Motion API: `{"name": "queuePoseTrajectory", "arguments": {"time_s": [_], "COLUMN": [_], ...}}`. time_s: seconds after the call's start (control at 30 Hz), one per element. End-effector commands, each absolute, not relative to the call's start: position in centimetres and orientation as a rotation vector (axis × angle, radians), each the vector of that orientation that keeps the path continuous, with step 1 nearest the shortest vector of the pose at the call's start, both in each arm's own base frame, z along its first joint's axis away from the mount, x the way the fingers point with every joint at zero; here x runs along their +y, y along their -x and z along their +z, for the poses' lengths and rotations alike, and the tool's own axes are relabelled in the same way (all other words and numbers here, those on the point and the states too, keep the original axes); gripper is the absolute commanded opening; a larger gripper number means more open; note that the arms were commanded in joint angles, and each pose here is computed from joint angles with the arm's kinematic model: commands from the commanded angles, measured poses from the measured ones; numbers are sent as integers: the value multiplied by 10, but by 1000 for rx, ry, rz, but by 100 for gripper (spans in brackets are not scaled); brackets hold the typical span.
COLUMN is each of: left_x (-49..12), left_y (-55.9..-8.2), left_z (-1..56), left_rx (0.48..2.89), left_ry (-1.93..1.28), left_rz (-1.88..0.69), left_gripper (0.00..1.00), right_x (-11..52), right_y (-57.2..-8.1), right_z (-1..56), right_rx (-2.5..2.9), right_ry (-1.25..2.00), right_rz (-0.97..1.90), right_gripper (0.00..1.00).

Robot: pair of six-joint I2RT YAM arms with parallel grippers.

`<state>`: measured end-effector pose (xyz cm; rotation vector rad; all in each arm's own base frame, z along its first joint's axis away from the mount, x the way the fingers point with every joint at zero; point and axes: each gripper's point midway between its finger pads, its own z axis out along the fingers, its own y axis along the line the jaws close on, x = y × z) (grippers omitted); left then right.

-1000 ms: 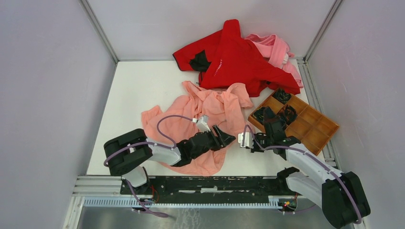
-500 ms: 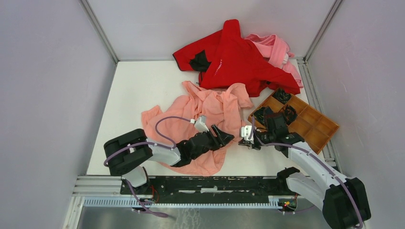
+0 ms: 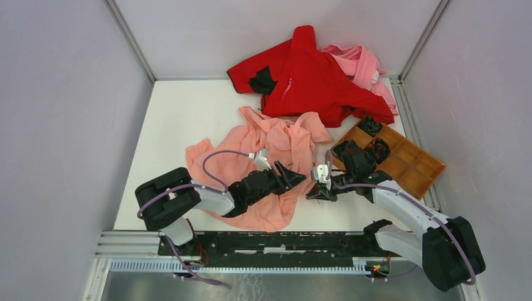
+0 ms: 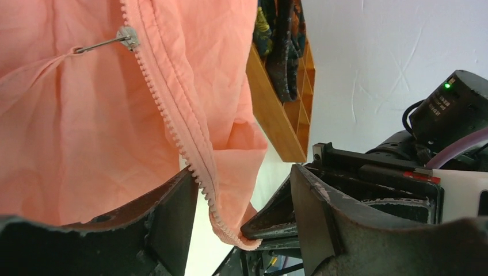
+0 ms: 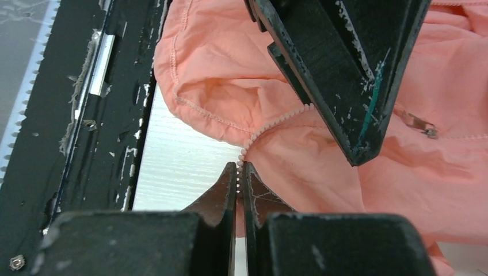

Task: Zip up the jacket
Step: Adjust the jacket at the center of the board.

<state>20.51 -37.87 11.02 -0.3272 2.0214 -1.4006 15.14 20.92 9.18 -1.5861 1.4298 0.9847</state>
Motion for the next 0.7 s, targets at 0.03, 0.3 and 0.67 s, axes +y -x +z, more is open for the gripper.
{"name": "queuePoseTrajectory", "arguments": {"time_s": [0.03, 0.3, 0.67], "left_x": [-378, -368, -356], "left_y": [-201, -209, -202], "left_z": [97, 80, 70], "left_rx": [2068, 2114, 2153], "left_ry": [219, 98, -145], "left_rz": [-1385, -1322, -1231], "left_gripper": [63, 27, 2], "right_x": [218, 211, 168], "right_y": [-155, -158, -272], "right_z": [105, 111, 195], "right_rx": [1383, 1355, 1469], "right_ry": [1608, 1668, 1355], "right_rz": [1008, 925, 665], "right_gripper": [12, 30, 47]}}
